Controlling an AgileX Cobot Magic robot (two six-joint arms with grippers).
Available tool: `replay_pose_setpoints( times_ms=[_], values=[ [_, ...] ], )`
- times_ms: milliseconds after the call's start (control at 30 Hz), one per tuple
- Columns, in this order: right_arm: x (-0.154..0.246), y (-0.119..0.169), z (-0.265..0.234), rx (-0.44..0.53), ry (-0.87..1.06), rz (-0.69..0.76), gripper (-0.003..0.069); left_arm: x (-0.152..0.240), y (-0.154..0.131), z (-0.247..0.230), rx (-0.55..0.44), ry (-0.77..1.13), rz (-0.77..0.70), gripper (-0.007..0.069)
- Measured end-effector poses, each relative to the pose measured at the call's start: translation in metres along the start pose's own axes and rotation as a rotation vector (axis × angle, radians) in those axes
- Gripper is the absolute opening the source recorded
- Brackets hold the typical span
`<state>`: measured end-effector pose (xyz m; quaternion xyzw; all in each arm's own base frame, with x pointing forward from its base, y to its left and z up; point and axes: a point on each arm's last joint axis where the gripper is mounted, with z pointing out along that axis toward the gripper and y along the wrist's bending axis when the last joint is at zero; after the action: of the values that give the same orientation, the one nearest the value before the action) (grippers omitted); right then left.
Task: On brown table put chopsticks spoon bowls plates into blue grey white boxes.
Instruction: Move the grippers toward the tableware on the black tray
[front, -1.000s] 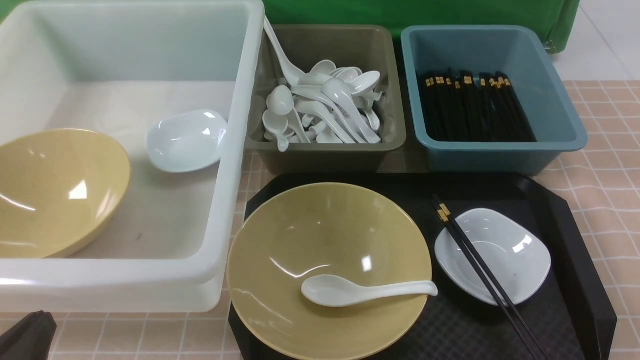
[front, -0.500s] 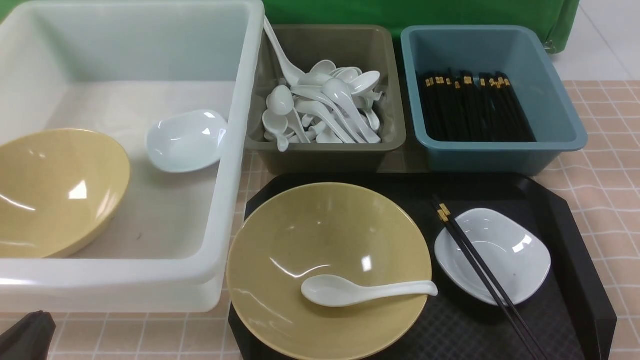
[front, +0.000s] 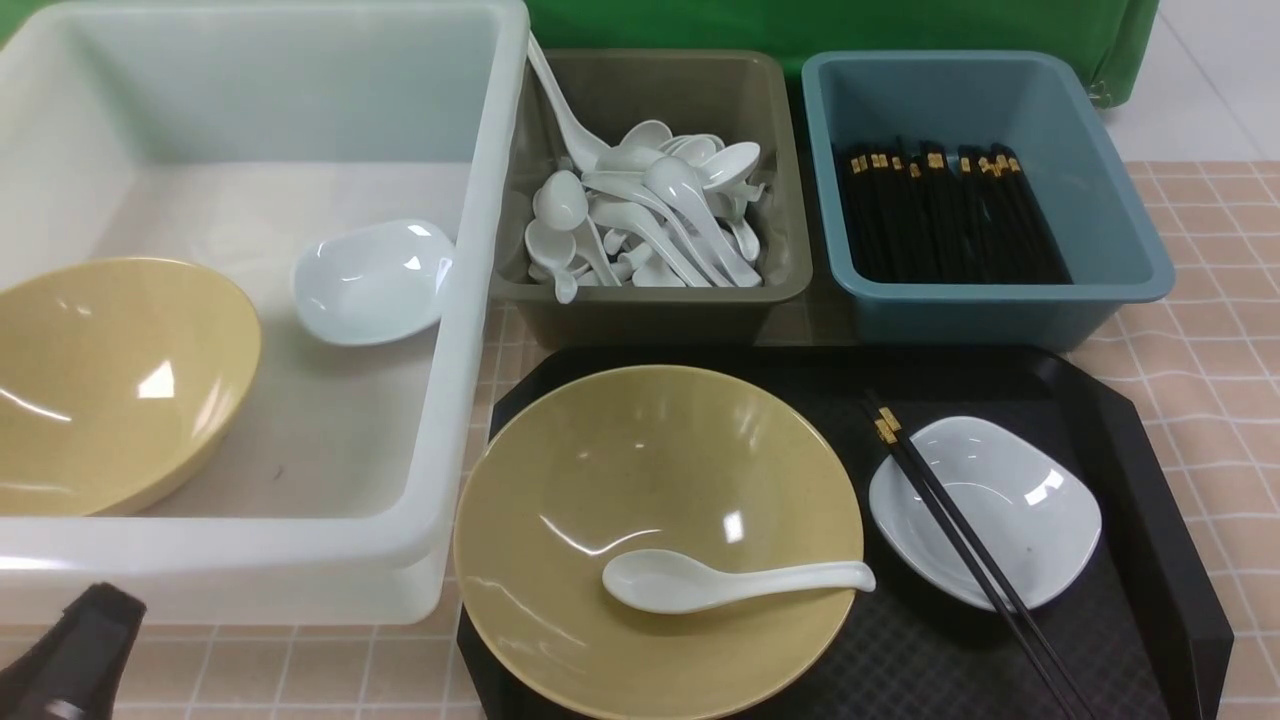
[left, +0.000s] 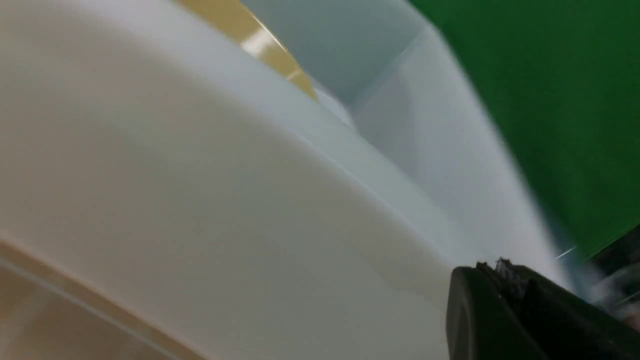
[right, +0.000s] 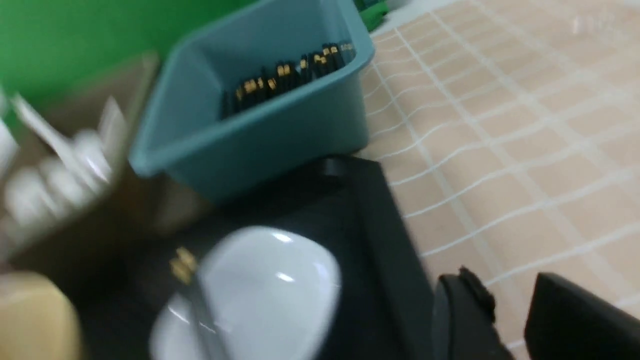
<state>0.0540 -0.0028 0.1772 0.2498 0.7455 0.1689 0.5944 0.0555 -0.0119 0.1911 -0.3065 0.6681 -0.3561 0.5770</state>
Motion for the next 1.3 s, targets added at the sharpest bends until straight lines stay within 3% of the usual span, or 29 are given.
replay_pose_setpoints(
  times_ms=[33, 67, 100, 233, 667, 867, 1033, 1067, 1100, 1167, 1300],
  values=[
    [0.0, 0.001, 0.0, -0.006, 0.001, 0.13, 0.0237, 0.0, -0.002, 0.0, 0.02, -0.003, -0.16, 0.0004],
    [0.0, 0.001, 0.0, -0.006, 0.001, 0.15, 0.0237, 0.0, -0.002, 0.0, 0.024, -0.002, -0.192, 0.0004],
    [0.0, 0.001, 0.0, -0.011, -0.001, 0.318, 0.0237, -0.001, -0.005, 0.0, 0.05, -0.003, -0.346, 0.0004],
    [-0.001, 0.002, 0.0, -0.019, -0.002, 0.566, 0.0237, -0.003, -0.007, 0.0, 0.079, -0.012, -0.482, 0.0004],
    [0.001, 0.001, 0.0, -0.005, 0.009, 0.408, 0.0237, -0.004, -0.007, 0.0, 0.083, -0.027, -0.443, 0.0004],
    [-0.011, 0.012, -0.003, -0.12, -0.047, 0.305, 0.0235, -0.009, -0.008, -0.001, 0.107, -0.071, -0.546, 0.0004],
    [-0.04, 0.036, -0.018, -0.202, -0.052, 0.067, 0.0172, -0.017, -0.028, -0.006, 0.16, -0.068, -0.273, 0.0004],
    [-0.051, 0.047, -0.02, -0.206, -0.015, -0.056, 0.0118, -0.024, -0.044, -0.011, 0.196, -0.074, -0.099, 0.0004],
    [-0.051, 0.047, -0.019, -0.201, -0.001, -0.073, 0.0111, -0.024, -0.046, -0.012, 0.198, -0.076, -0.059, 0.0004],
    [-0.075, 0.071, -0.016, -0.187, 0.125, -0.33, 0.004, -0.037, -0.075, -0.01, 0.186, -0.015, 0.29, 0.0004],
    [-0.103, 0.101, 0.005, -0.143, 0.355, -0.6, 0.0036, -0.05, -0.104, 0.011, 0.094, 0.229, 0.592, 0.0004]
  ],
)
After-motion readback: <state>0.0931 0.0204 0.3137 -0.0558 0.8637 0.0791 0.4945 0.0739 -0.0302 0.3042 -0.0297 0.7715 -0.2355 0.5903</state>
